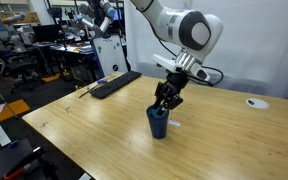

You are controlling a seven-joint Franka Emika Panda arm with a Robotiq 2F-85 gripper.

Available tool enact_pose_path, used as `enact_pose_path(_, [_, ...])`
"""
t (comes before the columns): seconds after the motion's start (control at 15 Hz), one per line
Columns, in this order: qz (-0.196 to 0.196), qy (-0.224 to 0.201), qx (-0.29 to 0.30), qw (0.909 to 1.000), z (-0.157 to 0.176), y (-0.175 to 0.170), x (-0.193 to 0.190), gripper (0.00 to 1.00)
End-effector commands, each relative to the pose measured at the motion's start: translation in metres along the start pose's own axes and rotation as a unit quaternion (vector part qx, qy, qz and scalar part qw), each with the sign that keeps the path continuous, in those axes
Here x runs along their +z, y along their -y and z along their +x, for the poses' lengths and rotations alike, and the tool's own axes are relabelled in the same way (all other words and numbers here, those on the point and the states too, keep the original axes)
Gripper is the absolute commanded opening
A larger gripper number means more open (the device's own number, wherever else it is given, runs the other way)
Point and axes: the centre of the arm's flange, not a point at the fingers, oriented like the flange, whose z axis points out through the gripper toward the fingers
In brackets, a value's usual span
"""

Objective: Remove the marker from the cup and put it on the table

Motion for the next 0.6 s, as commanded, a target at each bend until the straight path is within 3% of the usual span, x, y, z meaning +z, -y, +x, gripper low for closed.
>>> enact_pose_path(0.0, [0.017, 0.017, 0.005, 0.9997, -0.001, 0.001, -0.003, 0.48])
enact_pose_path(0.2, [0.016, 0.023, 0.009, 0.9996, -0.004, -0.002, 0.004, 0.51])
enact_pose_path(0.47, [0.016, 0.038, 0.012, 0.9991, -0.003, -0.006, 0.016, 0.37])
enact_pose_path(0.53, [0.015, 0.043, 0.013, 0.9989, -0.003, -0.006, 0.02, 0.43])
